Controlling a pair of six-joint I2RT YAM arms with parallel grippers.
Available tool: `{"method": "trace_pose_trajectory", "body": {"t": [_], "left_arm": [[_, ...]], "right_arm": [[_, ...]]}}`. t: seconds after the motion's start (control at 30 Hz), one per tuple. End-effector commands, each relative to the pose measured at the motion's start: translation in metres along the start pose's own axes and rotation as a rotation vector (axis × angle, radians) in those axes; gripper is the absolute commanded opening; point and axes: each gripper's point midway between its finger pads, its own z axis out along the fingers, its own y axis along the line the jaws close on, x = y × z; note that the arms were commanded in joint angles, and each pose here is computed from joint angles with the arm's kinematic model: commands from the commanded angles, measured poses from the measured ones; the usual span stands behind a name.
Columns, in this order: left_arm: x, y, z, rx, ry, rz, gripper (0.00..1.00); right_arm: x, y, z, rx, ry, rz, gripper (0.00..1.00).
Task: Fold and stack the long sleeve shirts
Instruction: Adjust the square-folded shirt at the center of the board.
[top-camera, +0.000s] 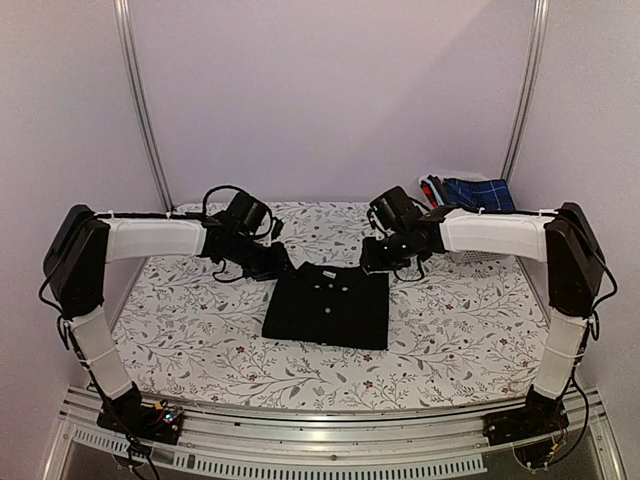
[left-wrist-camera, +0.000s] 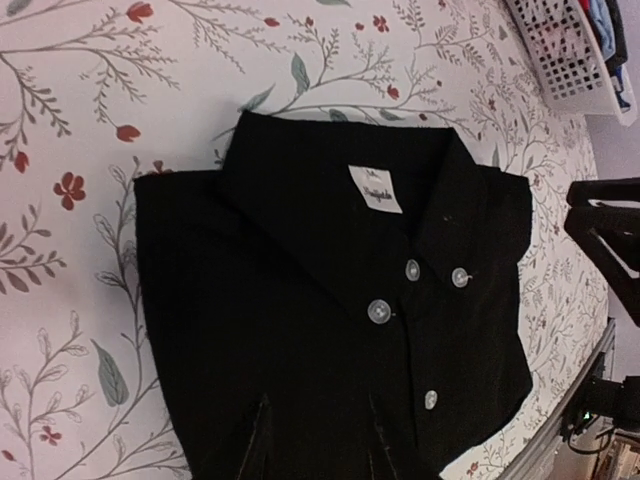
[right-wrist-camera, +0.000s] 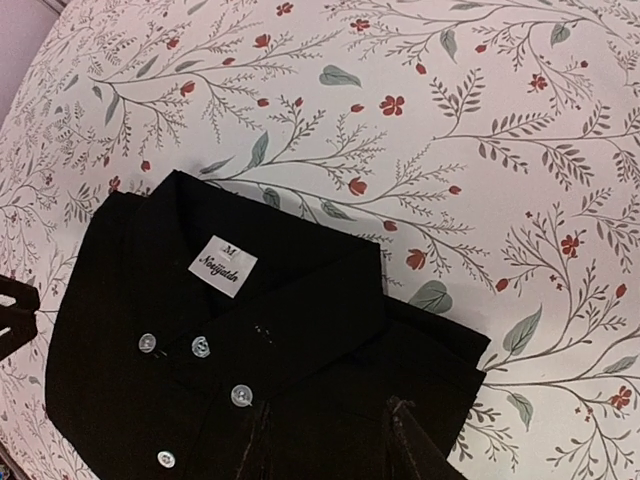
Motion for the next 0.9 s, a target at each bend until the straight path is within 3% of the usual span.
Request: {"method": "trace_pose_trajectory", "body": {"t": [0.0, 0.4, 0.87], "left_arm": [[0.034, -0.016, 0.021, 0.082, 0.089, -0.013, 0.29], [0.098, -0.004, 0.043, 0.090, 0.216, -0.049, 0.29], [0.087, -0.051, 0.023, 0.046, 0.137, 0.060, 0.30]], "right_arm": [[0.021, -0.006, 0.035, -0.005, 0.078, -0.002, 0.36], [0.072, -0.046, 0.073, 0.047, 0.192, 0.042, 0.36], [0.031, -0.034, 0.012, 0.008, 0.072, 0.041, 0.48]]}}
